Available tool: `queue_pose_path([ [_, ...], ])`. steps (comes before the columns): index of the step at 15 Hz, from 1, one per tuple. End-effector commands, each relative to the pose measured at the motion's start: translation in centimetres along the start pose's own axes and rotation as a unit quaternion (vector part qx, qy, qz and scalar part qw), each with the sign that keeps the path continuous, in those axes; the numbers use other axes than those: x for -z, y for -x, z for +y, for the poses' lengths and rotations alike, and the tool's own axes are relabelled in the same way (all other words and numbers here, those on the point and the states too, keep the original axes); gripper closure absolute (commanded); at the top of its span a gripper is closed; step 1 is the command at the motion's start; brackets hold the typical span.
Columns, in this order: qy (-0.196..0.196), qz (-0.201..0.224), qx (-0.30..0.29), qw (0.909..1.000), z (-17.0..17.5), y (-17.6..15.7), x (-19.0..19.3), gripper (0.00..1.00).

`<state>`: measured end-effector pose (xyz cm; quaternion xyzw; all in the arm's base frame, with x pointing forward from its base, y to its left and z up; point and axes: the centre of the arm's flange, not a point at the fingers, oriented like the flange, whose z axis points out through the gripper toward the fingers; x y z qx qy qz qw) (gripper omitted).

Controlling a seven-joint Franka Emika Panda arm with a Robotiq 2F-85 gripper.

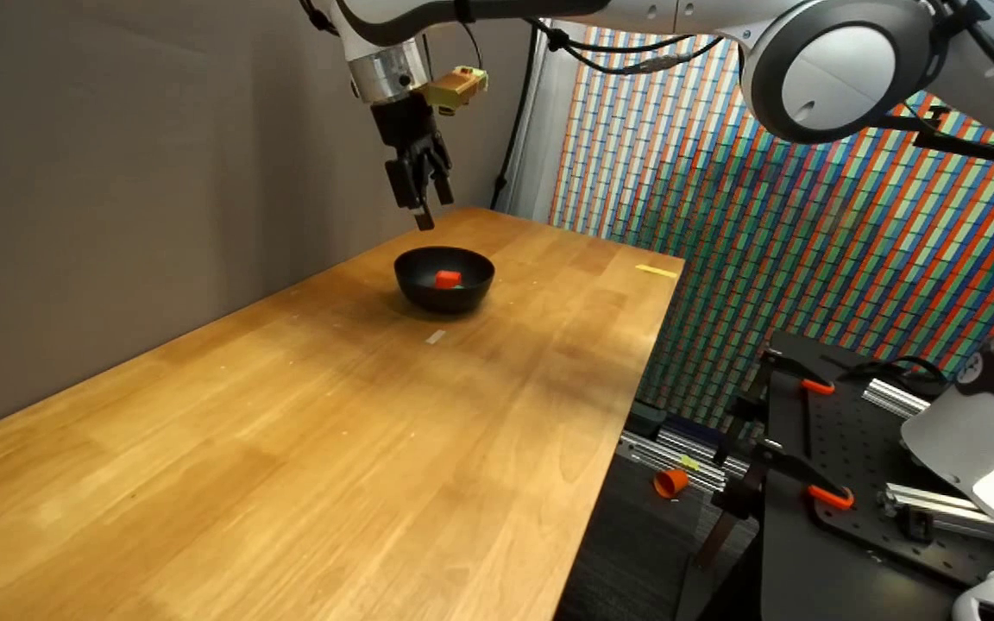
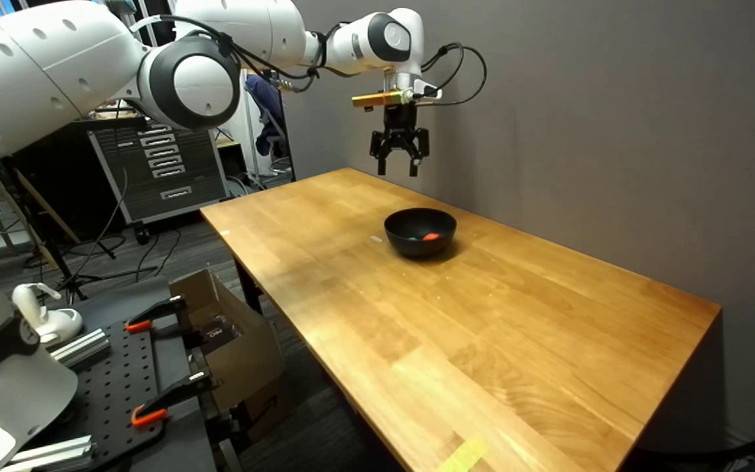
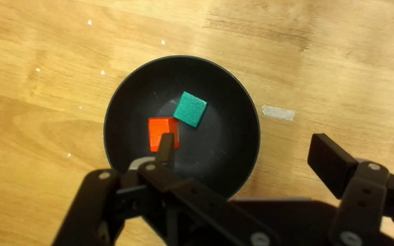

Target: Put the blocks in the bowl

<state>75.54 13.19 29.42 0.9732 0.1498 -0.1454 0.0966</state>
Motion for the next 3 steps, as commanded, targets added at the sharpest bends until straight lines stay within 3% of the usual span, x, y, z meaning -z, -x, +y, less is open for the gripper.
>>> queue_pose_path([
  [1, 0.0, 0.0, 0.0, 1.0, 0.0, -0.01, -0.03, 0.0],
  [3, 0.0, -0.005, 0.001, 1.0, -0.16, -0.19, -0.69, 0.0],
])
